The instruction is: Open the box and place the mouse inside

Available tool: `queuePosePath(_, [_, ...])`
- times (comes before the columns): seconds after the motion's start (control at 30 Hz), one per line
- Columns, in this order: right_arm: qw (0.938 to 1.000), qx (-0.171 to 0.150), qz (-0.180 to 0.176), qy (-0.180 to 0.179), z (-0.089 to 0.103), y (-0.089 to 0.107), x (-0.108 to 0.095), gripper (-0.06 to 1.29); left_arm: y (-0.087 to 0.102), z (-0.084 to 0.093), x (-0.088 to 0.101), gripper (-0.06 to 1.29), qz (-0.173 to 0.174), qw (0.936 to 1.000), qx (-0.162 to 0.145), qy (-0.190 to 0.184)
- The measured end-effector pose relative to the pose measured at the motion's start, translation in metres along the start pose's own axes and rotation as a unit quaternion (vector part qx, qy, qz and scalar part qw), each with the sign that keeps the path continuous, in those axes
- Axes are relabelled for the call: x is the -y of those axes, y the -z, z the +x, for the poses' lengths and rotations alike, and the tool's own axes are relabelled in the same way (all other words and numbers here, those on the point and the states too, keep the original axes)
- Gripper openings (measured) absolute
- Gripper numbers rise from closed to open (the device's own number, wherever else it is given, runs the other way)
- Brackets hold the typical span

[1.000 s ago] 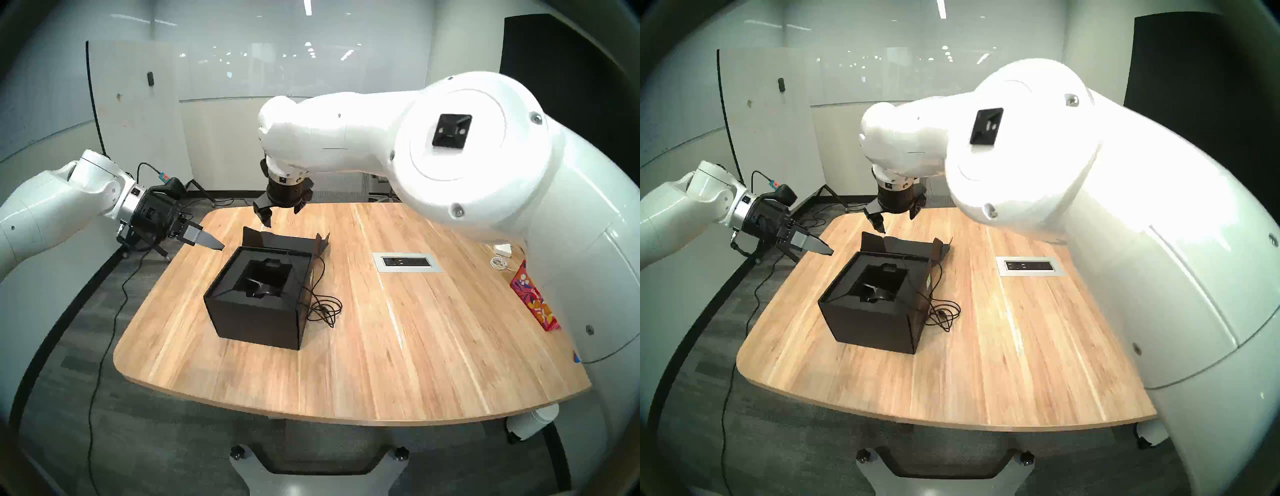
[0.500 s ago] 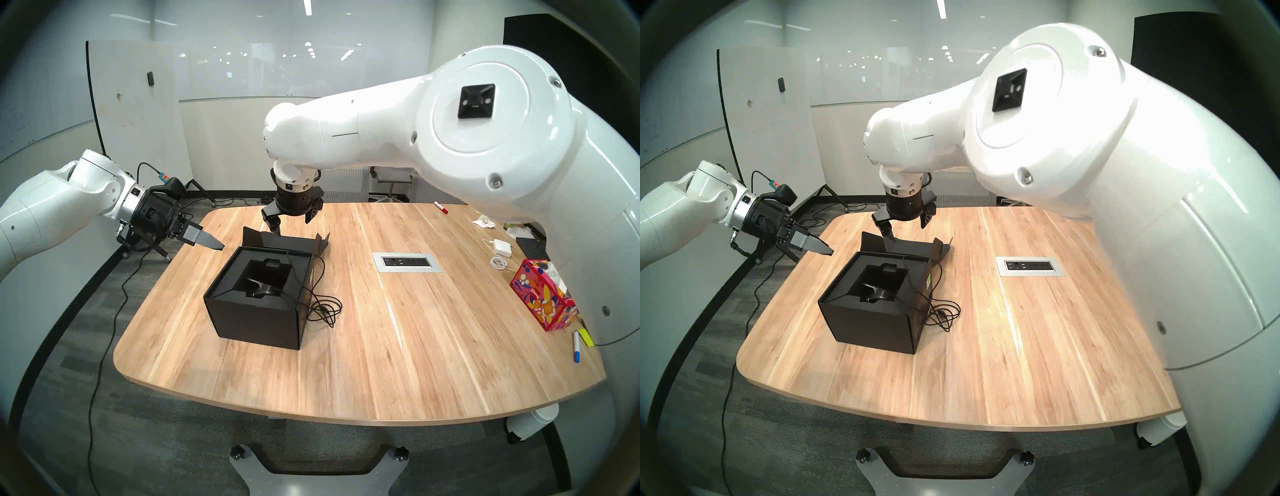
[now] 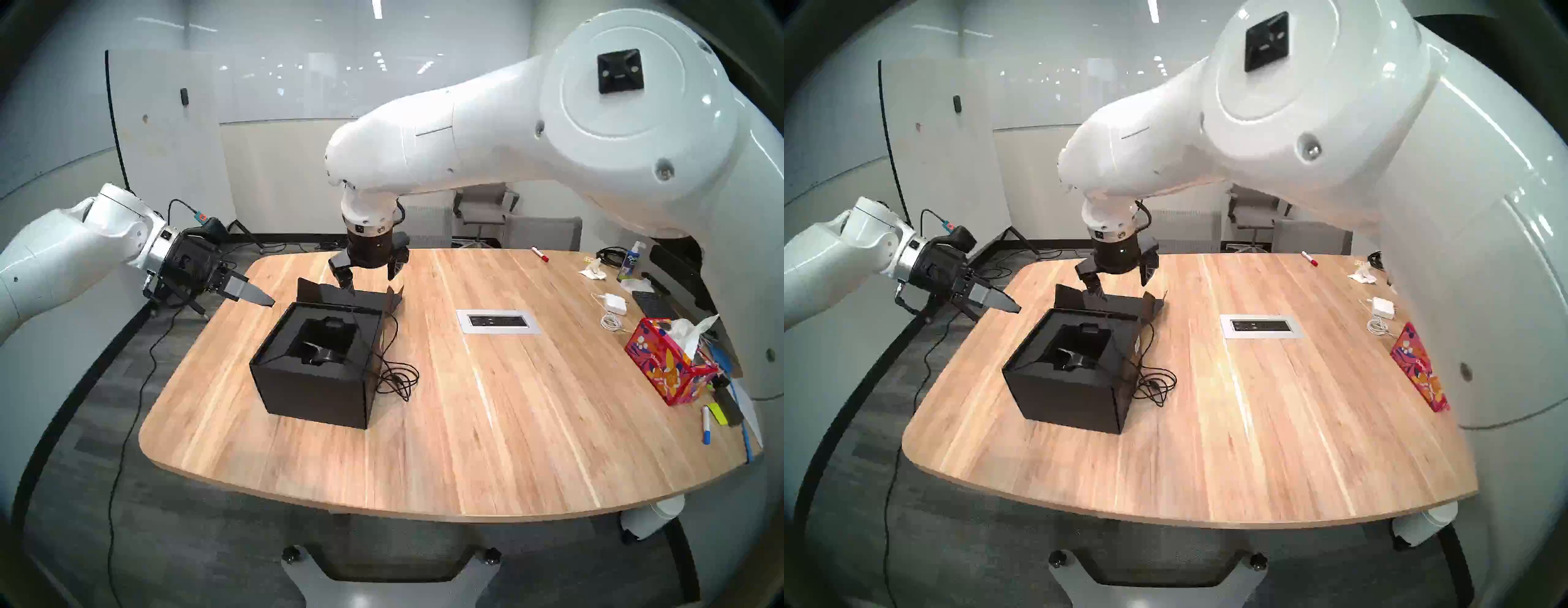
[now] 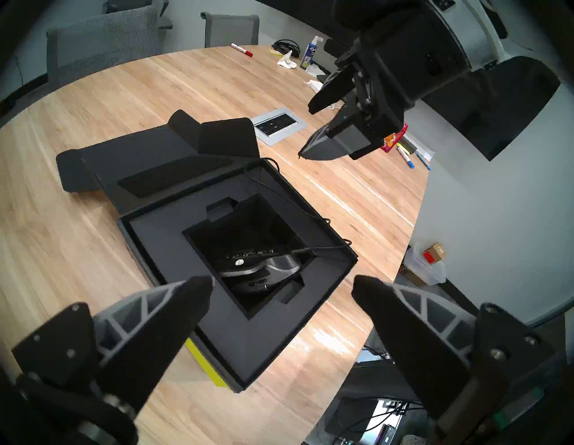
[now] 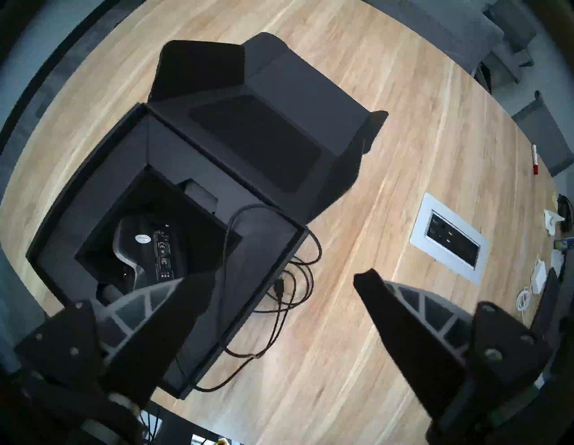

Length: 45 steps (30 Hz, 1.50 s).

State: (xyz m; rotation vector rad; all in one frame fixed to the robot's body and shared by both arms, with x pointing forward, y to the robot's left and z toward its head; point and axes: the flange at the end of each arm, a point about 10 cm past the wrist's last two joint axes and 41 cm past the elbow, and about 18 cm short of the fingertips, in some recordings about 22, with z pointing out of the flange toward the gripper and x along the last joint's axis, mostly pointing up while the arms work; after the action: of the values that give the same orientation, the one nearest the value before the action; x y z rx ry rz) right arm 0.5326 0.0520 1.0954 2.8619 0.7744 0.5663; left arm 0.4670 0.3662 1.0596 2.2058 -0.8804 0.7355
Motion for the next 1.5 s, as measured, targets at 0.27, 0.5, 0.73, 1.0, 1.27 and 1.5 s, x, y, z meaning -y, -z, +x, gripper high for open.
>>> queuePosePath(0.27, [0.9998,0.016,-0.01,0.011,-0.013,0.007,0.004,1.2,0.0,0.0,0.0,1.23,0.0,1.0,0.0,0.0])
queuePosePath(0.5, [0.9992,0.031,-0.006,0.023,-0.027,0.011,0.009,1.2,0.0,0.0,0.0,1.23,0.0,1.0,0.0,0.0])
queuePosePath(0.73, [0.9989,0.037,-0.002,0.027,-0.04,0.011,0.01,1.2,0.0,0.0,0.0,1.23,0.0,1.0,0.0,0.0])
queuePosePath(1.0, [0.9993,0.029,0.004,0.022,-0.062,0.008,0.01,1.2,0.0,0.0,0.0,1.23,0.0,1.0,0.0,0.0])
queuePosePath(1.27, [0.9997,0.017,0.009,0.012,-0.083,0.005,0.008,1.2,0.0,0.0,0.0,1.23,0.0,1.0,0.0,0.0])
queuePosePath(1.5, [0.9999,0.0,0.012,-0.006,-0.105,0.003,0.007,1.2,0.0,0.0,0.0,1.23,0.0,1.0,0.0,0.0])
